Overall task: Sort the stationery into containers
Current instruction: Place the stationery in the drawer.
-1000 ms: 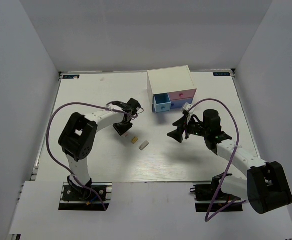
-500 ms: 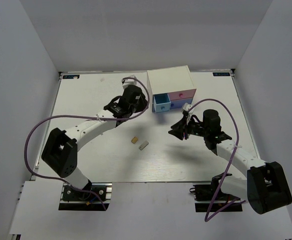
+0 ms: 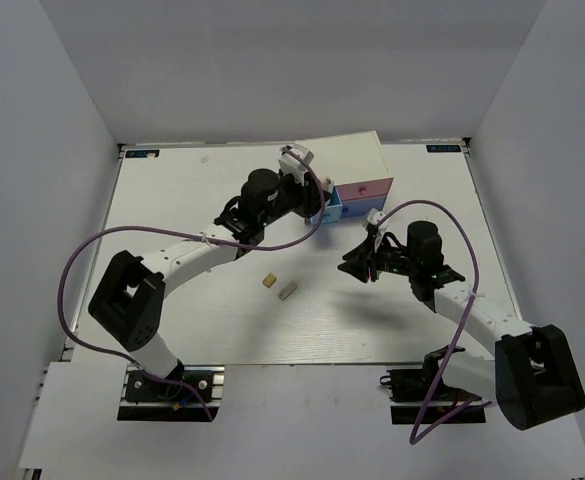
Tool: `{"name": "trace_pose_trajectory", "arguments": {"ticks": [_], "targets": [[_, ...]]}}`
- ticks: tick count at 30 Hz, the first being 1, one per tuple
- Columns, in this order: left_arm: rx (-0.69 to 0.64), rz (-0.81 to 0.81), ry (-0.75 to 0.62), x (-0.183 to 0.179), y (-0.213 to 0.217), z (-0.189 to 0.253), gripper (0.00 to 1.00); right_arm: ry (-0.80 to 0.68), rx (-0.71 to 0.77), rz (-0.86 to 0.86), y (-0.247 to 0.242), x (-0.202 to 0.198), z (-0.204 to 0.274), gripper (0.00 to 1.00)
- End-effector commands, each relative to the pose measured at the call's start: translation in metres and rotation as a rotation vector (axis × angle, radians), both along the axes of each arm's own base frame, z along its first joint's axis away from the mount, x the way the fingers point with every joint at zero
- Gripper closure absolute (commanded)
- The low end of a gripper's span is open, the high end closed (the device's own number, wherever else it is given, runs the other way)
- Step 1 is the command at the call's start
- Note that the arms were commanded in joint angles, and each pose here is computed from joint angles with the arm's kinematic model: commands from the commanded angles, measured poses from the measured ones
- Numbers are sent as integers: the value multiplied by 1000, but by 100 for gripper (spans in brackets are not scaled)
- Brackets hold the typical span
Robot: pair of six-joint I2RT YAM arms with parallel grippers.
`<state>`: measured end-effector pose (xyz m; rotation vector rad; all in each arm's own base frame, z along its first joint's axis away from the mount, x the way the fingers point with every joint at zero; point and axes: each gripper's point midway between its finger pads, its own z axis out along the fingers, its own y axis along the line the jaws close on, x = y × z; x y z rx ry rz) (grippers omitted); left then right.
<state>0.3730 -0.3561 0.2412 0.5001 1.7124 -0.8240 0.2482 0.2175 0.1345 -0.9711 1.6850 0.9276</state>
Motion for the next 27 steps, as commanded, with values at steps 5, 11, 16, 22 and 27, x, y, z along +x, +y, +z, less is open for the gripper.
{"name": "trace_pose_trajectory", "arguments": {"ticks": [5, 11, 16, 22, 27], "targets": [[-10, -70, -197, 24, -21, 35, 100, -48, 8, 9, -3, -3, 6, 55], [33, -75, -159, 37, -31, 8, 100, -58, 6, -12, -7, 0, 7, 46], [47, -20, -167, 45, -25, 8, 86, -64, 5, -19, -8, 0, 7, 40], [55, 37, -168, 50, -21, 7, 49, -65, 9, -13, -6, 3, 8, 40], [56, 46, -168, 52, -20, 7, 38, -73, 11, -12, -5, 8, 10, 40]]}}
